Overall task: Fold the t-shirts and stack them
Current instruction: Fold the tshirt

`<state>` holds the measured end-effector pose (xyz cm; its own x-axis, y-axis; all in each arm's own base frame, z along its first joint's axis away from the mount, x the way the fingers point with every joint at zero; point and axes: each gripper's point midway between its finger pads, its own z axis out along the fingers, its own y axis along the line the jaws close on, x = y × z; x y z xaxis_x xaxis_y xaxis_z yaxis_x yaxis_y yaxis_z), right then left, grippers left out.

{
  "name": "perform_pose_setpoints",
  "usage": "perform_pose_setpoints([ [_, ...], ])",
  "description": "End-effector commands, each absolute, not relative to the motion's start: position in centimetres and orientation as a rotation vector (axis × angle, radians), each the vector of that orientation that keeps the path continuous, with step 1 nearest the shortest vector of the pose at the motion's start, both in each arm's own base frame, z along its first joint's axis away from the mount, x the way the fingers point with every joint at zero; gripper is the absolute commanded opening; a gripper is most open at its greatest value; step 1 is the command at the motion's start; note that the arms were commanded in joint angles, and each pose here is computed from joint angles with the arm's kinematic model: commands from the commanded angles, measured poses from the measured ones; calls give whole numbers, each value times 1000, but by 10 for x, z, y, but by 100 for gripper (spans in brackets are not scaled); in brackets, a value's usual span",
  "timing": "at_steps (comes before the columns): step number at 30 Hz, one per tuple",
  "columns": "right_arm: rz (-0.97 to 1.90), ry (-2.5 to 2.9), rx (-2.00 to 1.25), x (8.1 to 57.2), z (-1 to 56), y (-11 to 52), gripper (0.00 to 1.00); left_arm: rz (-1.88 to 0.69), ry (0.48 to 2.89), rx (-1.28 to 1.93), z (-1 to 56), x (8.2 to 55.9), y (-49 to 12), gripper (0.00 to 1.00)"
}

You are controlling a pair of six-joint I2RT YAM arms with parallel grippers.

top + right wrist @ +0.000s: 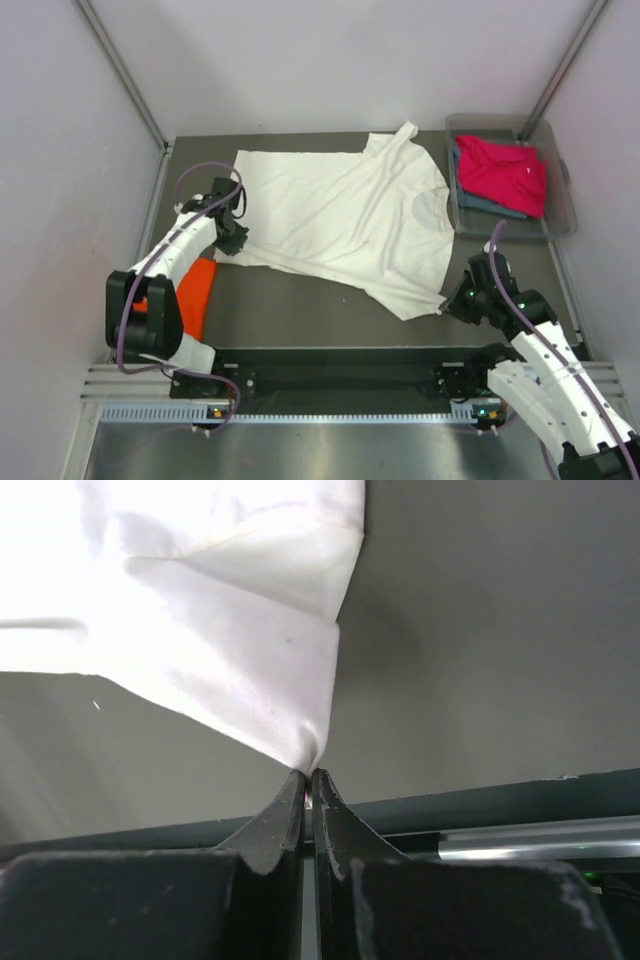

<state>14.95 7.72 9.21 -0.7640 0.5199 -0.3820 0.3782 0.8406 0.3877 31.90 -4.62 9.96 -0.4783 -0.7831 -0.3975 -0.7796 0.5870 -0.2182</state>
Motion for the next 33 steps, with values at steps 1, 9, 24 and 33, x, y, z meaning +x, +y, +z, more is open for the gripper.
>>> perform_pose_setpoints([
  [1, 451, 2534, 599, 153, 93, 84, 0, -33, 2272, -1384, 98, 342, -32, 17],
  [9, 463, 2532, 559, 157, 94, 87, 0, -66, 2177, -1512, 86, 356, -9, 33],
  [24, 479, 2535, 553, 158, 92, 90, 0, -116, 2150, -1556, 72, 383, 17, 52],
  [33, 470, 2538, 558, 160, 90, 88, 0, -198, 2198, -1565, 57, 389, 8, 51],
])
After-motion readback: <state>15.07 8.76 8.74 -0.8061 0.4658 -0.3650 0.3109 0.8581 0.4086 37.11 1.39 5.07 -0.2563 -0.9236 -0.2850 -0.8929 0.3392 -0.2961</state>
